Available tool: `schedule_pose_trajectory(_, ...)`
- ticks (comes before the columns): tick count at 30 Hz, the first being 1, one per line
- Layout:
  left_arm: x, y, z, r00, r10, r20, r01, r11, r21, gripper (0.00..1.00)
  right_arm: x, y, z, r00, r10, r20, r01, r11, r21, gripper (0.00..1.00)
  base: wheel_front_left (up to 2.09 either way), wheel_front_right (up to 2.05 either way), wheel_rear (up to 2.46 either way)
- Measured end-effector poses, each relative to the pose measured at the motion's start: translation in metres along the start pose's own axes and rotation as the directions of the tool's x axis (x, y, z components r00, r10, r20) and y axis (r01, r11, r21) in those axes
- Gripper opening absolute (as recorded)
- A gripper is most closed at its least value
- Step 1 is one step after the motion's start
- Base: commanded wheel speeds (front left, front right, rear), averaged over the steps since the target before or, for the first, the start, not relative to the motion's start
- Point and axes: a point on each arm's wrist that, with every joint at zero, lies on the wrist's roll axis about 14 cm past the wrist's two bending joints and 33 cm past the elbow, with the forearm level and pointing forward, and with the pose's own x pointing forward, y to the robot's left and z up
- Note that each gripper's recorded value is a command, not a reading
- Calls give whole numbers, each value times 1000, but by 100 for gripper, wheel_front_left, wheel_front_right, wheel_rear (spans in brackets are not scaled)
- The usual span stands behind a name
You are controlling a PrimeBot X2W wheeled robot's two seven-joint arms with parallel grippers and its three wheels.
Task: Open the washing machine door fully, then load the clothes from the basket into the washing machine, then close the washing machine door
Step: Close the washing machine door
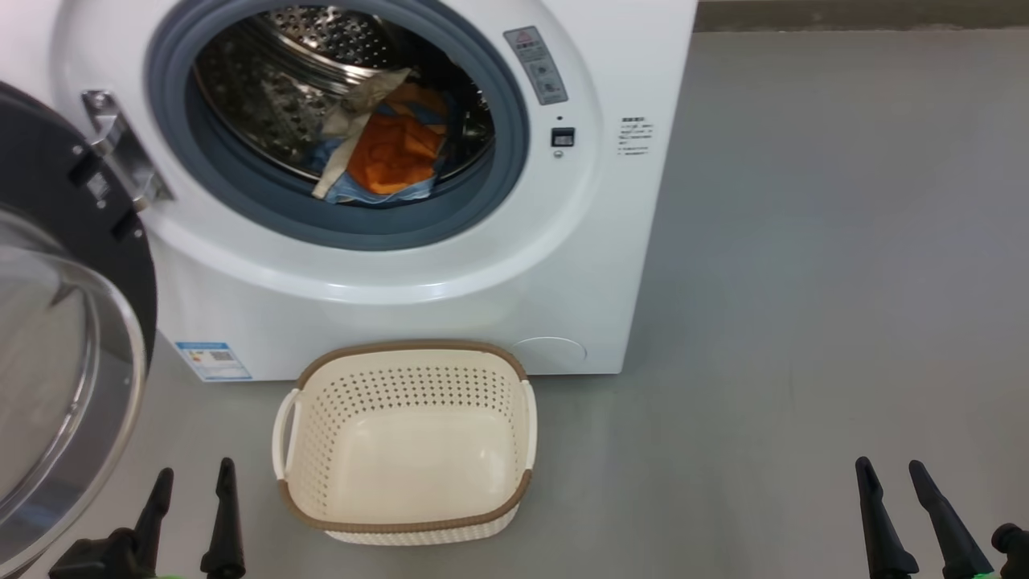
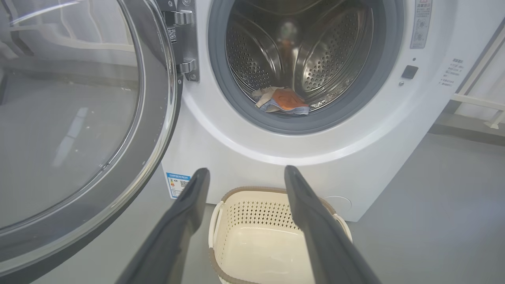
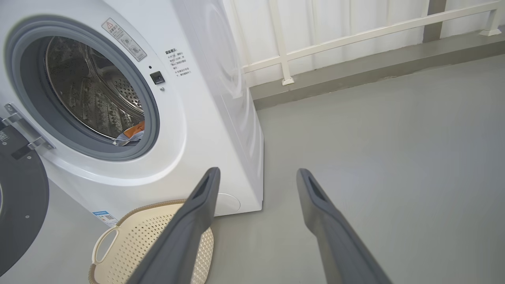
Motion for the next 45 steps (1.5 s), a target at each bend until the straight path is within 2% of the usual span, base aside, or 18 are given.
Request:
schedule_pose_trajectory(5, -8, 16, 6, 998, 55, 20, -55, 998, -6, 100, 9, 17, -6, 999, 51, -18, -51, 999, 4, 100, 0, 0, 0)
schedule_pose_trajectory(14, -30, 46, 14, 984, 171, 50, -170, 985, -27, 100, 38, 75, -13, 975, 220, -28, -219, 975, 22, 100, 0, 0, 0)
schedule_pose_trajectory(21, -55, 70, 18, 961, 268, 67, -266, 963, -39, 100, 55, 115, -25, 940, 335, -60, -334, 942, 26, 100, 0, 0, 0)
schedule_pose_trajectory(31, -103, 104, 24, 905, 415, 92, -410, 910, -63, 100, 60, 174, -44, 864, 492, -111, -490, 871, 41, 100, 0, 0, 0)
schedule_pose_trajectory(39, -141, 121, 23, 857, 505, 102, -498, 863, -85, 100, 59, 208, -51, 810, 572, -126, -570, 820, 53, 100, 0, 0, 0)
schedule_pose_trajectory(45, -156, 129, 28, 831, 542, 122, -533, 840, -100, 100, 58, 222, -53, 786, 604, -130, -603, 796, 57, 100, 0, 0, 0)
